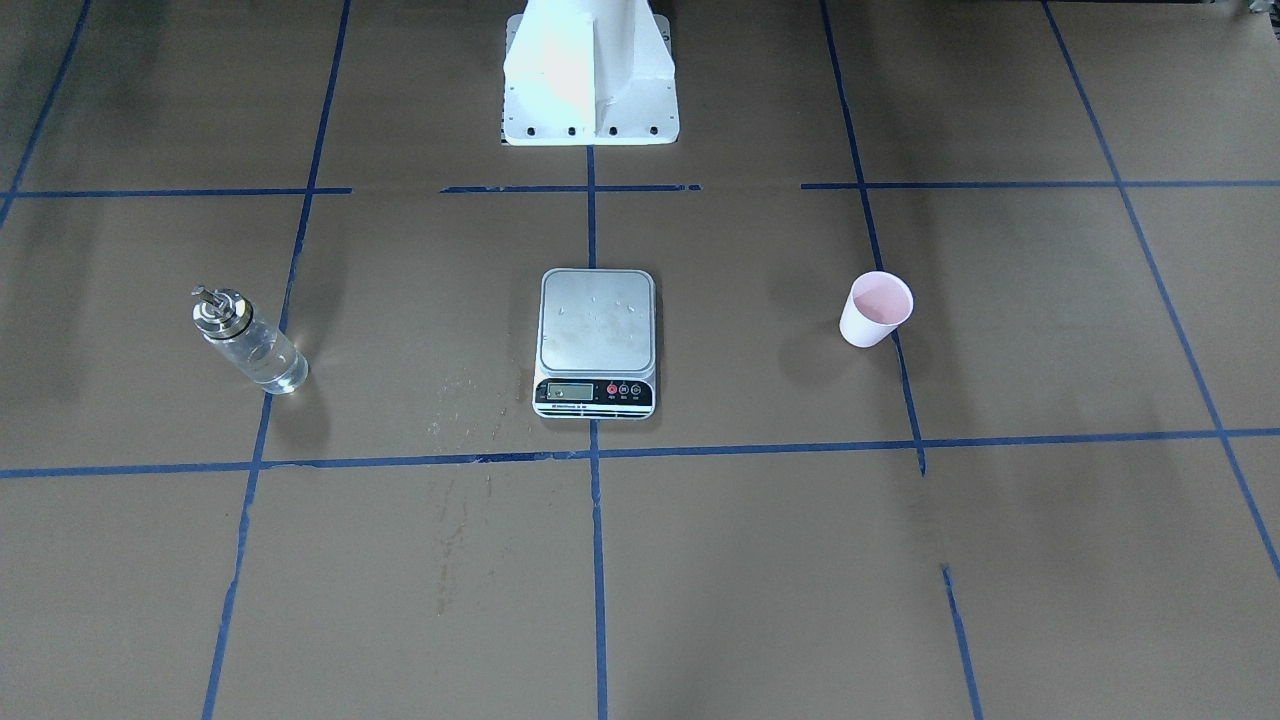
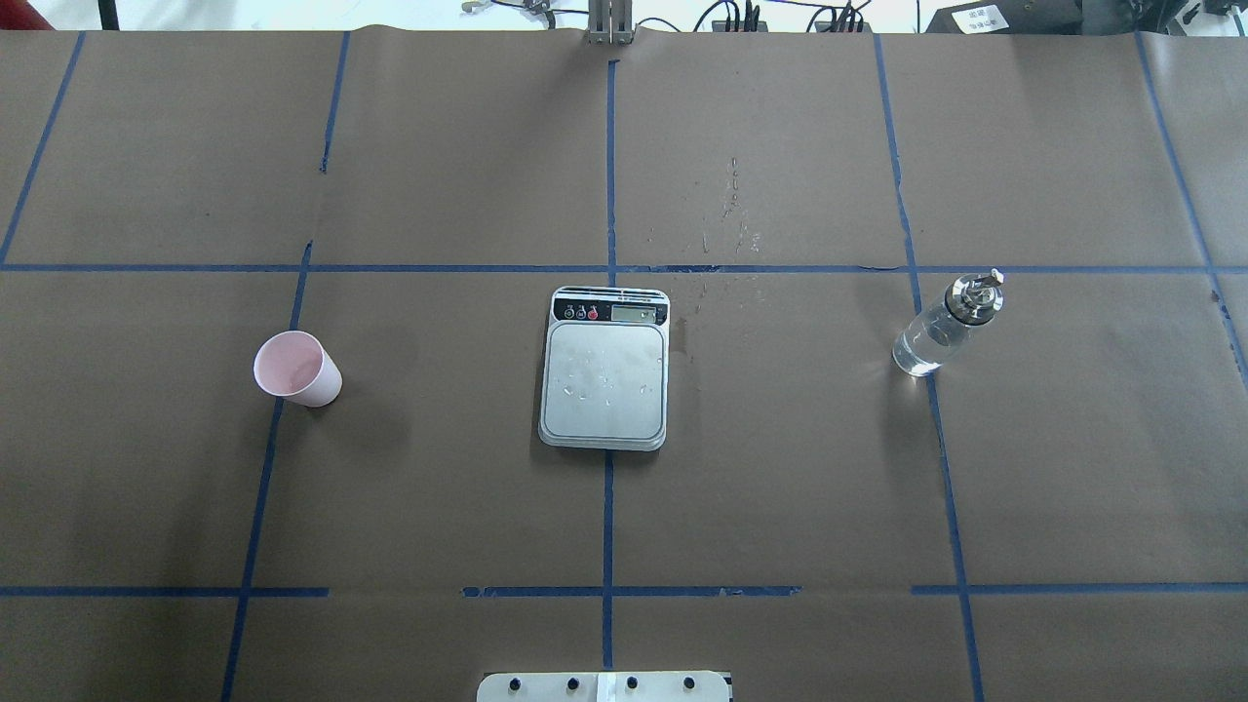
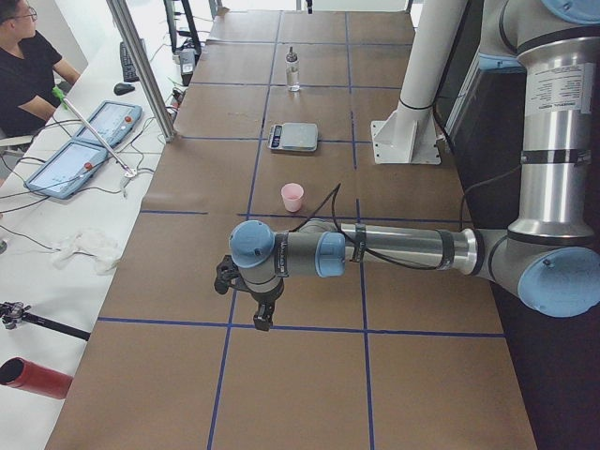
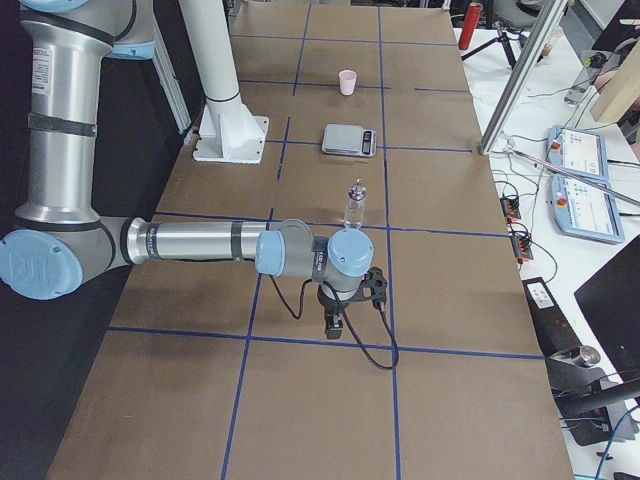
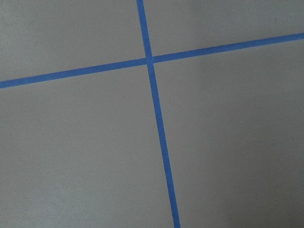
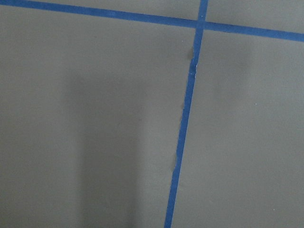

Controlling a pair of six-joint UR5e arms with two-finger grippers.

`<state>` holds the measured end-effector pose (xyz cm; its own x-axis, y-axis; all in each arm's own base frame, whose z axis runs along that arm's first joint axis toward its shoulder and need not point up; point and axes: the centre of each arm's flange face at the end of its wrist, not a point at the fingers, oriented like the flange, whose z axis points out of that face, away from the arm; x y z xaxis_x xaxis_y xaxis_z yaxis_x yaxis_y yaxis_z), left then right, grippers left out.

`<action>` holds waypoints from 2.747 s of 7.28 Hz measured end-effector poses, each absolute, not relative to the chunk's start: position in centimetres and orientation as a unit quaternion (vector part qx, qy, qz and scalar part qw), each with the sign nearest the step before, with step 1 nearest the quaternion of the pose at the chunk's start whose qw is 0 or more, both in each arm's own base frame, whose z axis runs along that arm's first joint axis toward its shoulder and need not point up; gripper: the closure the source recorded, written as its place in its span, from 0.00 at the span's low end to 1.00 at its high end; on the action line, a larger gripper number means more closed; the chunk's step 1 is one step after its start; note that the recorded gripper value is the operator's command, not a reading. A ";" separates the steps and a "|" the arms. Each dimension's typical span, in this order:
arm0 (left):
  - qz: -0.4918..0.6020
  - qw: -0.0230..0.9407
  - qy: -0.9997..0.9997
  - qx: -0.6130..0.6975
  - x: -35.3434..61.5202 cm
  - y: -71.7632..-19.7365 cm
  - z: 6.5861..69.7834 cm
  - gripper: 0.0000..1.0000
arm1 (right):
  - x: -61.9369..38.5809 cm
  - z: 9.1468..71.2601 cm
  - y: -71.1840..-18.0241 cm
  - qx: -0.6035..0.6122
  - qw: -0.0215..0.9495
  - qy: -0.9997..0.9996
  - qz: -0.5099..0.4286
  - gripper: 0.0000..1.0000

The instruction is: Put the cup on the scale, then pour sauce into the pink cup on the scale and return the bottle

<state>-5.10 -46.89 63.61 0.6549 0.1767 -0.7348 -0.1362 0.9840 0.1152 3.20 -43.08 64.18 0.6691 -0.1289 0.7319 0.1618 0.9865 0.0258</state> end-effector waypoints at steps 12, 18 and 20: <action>0.111 0.904 0.404 0.080 -5.1 -46.8 58.3 0.00 | 3.1 59.9 -44.3 0.021 0.913 -0.397 -0.097 0.00; 0.115 0.867 0.476 0.091 -2.6 -46.6 55.1 0.00 | 3.1 58.2 -45.4 0.031 0.914 -0.396 -0.089 0.00; 0.090 0.868 0.486 0.054 3.3 -47.5 52.6 0.00 | 3.1 57.9 -45.4 0.034 0.913 -0.396 -0.090 0.00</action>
<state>3.28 -47.51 52.57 0.5116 0.2078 -0.8337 -0.1029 0.9782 0.1806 3.07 -45.42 57.91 0.6704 -0.1913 0.7169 0.1370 0.9815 0.1338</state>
